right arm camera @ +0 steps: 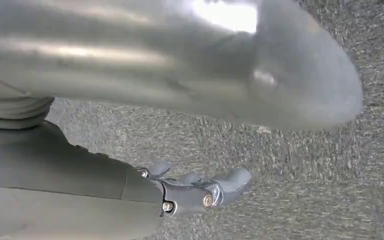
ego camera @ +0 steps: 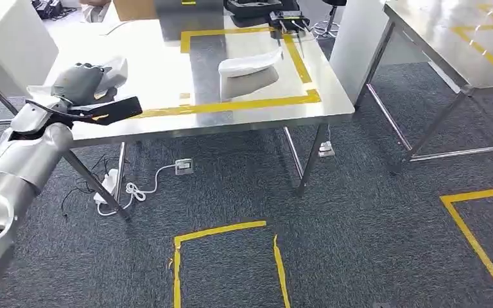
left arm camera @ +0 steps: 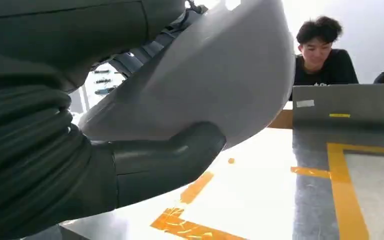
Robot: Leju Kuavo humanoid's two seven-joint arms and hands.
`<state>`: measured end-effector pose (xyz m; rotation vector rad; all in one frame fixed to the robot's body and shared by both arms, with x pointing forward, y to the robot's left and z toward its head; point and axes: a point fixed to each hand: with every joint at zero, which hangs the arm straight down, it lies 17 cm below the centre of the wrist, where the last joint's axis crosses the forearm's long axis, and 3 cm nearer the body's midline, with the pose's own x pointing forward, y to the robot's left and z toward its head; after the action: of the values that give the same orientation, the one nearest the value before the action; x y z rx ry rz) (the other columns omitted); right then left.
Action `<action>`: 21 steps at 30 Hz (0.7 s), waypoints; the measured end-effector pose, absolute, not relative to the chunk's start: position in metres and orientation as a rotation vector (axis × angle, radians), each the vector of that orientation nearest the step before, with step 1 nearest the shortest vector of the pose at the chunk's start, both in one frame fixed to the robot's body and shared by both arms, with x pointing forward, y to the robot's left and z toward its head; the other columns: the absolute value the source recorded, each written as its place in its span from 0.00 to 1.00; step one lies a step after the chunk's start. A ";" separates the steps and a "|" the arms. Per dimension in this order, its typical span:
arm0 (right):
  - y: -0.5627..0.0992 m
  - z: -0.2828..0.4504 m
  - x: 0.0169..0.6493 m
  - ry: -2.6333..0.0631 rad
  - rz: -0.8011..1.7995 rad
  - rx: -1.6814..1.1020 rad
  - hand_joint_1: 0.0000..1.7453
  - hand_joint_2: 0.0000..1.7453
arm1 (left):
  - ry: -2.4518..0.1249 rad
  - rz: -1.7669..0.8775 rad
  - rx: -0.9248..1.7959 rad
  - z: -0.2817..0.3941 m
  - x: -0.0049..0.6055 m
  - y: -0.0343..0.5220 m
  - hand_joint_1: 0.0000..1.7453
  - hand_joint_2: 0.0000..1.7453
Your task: Take the parts from the cabinet and place them on the table.
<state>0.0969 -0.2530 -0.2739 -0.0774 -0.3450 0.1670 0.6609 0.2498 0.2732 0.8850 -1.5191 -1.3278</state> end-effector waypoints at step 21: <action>-0.253 -0.274 0.094 -0.342 0.167 -0.079 0.00 0.00 | -1.489 -1.324 0.875 0.260 0.659 0.259 1.00 1.00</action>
<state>0.0943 -0.2530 -0.2743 -0.0790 -0.3416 0.1671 0.6591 0.2588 0.2604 0.8750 -1.4894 -1.3241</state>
